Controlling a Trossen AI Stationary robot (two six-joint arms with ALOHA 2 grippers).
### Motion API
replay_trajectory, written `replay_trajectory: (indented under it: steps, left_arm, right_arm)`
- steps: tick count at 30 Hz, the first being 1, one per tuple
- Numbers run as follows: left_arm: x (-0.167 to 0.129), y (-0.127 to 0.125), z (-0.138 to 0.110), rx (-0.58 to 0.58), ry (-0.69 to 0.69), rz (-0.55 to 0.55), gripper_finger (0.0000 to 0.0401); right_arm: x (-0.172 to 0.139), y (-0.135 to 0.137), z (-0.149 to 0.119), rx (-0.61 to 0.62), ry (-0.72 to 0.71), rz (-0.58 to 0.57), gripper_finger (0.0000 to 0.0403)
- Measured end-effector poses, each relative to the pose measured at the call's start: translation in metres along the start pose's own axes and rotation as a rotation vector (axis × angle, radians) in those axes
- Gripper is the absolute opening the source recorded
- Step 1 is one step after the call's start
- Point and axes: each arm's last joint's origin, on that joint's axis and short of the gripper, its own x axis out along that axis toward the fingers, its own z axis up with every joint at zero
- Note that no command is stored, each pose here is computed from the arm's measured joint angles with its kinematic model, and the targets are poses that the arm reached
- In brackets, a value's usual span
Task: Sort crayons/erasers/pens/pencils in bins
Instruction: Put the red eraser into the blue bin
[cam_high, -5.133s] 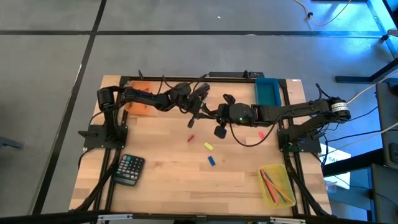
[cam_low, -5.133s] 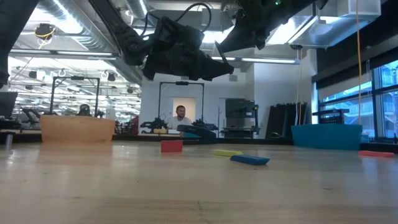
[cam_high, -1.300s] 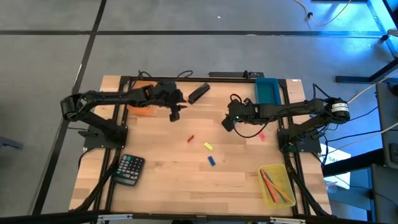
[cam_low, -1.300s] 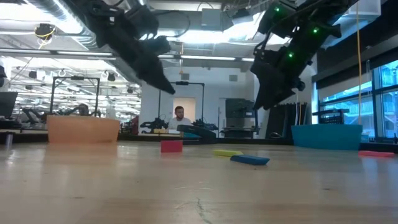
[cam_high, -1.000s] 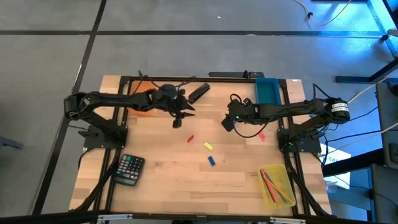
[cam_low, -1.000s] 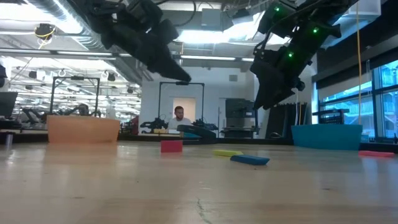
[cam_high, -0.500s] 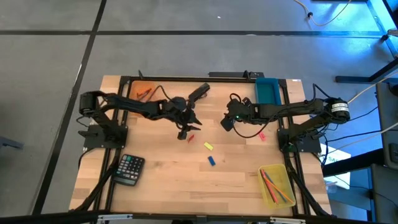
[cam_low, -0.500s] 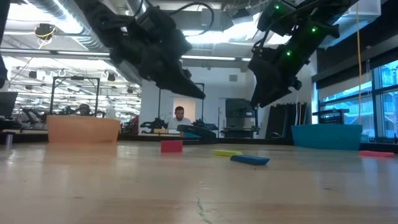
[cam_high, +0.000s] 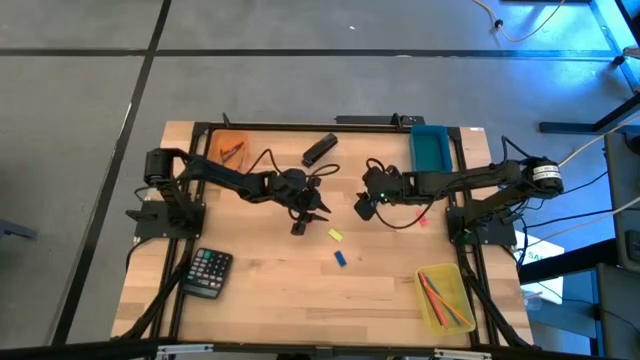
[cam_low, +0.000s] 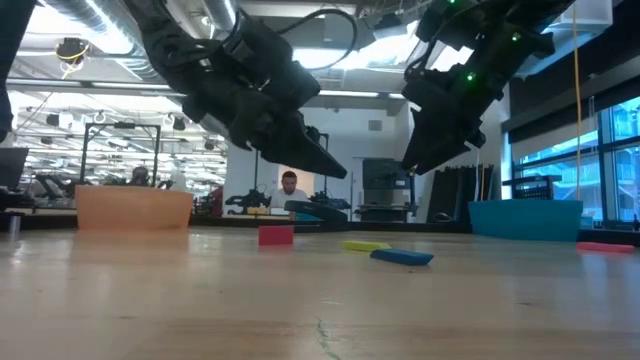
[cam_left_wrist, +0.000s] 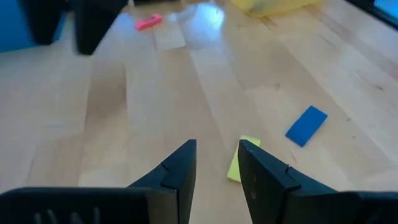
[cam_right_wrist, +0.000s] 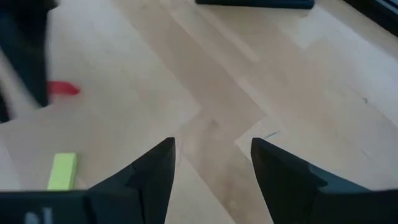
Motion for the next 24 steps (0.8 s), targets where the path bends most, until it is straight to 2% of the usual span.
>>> replay_trajectory:
  steps: [8, 12, 17, 22, 24]
  left_arm:
    - [0.002, 0.007, -0.005, -0.004, 0.061, 0.213, 0.0111]
    - [0.001, 0.007, -0.002, -0.004, 0.050, 0.223, 0.0111]
    - [0.001, 0.002, -0.004, -0.085, 0.073, 0.211, 0.0111]
    - [0.003, -0.008, -0.010, -0.174, 0.147, 0.226, 0.0111]
    - [0.004, -0.013, -0.013, -0.174, 0.194, 0.229, 0.0111]
  right_arm:
    - [-0.003, 0.005, -0.005, -0.061, -0.003, -0.028, 0.0213]
    - [-0.002, 0.002, -0.003, -0.058, -0.003, -0.037, 0.0213]
    - [-0.001, 0.000, -0.002, -0.052, -0.007, -0.047, 0.0213]
    - [-0.001, 0.000, -0.002, -0.061, -0.018, -0.065, 0.0213]
    - [-0.001, 0.000, -0.002, -0.082, -0.020, -0.066, 0.0213]
